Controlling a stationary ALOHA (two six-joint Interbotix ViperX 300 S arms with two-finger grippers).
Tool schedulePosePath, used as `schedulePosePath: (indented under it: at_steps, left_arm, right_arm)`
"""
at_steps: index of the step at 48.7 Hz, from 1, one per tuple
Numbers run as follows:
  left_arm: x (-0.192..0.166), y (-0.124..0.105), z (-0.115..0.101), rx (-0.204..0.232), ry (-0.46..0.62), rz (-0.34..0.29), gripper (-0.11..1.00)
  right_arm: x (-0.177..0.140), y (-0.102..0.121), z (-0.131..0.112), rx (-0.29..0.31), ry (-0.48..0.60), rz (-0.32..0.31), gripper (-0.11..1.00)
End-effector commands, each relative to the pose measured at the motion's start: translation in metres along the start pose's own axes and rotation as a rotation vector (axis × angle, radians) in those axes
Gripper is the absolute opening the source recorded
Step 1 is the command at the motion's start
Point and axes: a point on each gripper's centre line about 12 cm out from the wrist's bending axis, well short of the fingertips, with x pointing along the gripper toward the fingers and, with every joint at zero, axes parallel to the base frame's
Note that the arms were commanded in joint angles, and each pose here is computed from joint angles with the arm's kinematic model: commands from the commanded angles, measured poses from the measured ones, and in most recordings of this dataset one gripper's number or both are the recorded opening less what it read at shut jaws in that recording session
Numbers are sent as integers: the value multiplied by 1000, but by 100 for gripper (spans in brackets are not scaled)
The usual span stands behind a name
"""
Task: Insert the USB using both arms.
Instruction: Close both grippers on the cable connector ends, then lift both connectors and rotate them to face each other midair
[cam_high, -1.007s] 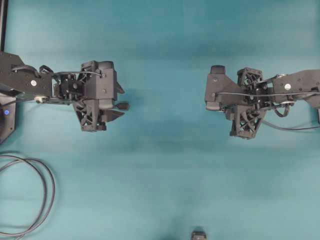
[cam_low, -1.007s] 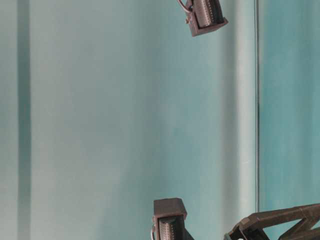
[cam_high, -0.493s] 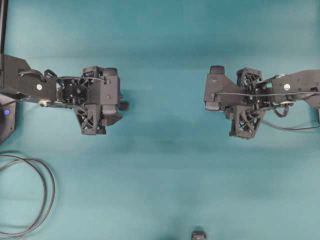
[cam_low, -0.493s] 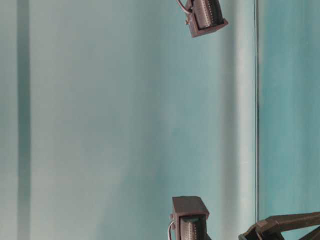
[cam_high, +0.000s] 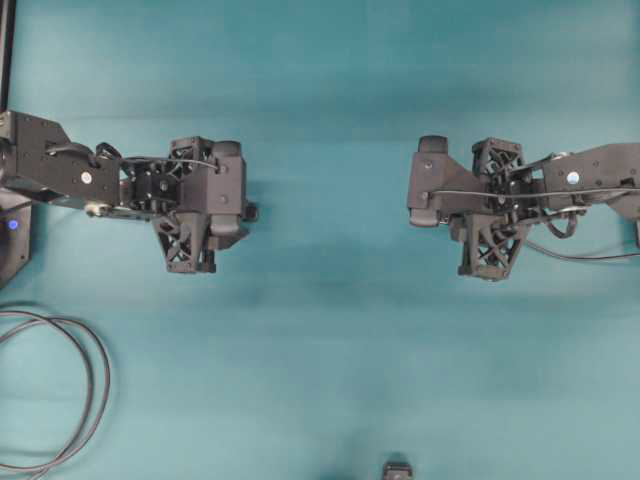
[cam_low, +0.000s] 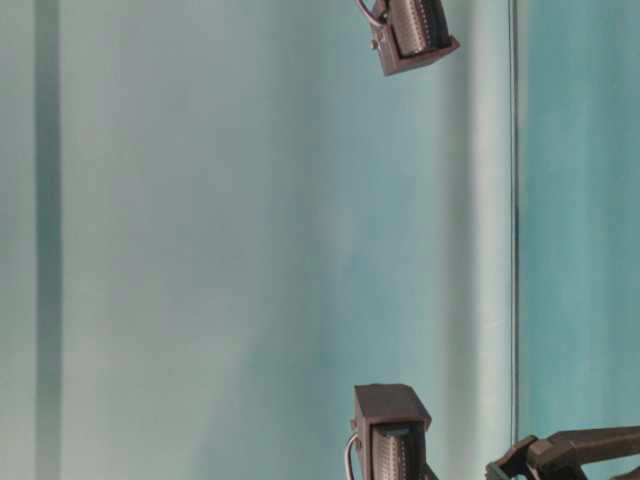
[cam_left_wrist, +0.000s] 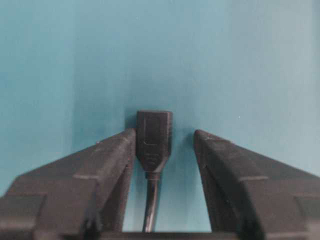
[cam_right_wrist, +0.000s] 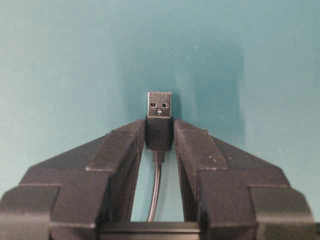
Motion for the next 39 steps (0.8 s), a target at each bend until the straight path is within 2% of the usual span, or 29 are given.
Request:
schedulePosePath:
  at_steps: [1,14,25,28,31,39]
  left_arm:
    - [2,2,6,10,-12,4,49]
    - [3,2,8,10,2,2,41]
    - [1,2,7,1,63,-5,27]
    - [0,2,9,-2,79,-7,25]
    - [0,2,9,-4,90,-8,25]
    - [-1,2,11,-13,89,-8,25]
  right_arm:
    - [3,9,5,-17,-13,14,27]
    - [1,10,10,-21,-26,17,27]
    - [-9,11,17,-40,-69,20,27]
    - [-12,10,17,-50,-74,17,26]
    - [-14,10,17,-59,-75,13,18]
    - [-18,9,18,-62,-60,5,18]
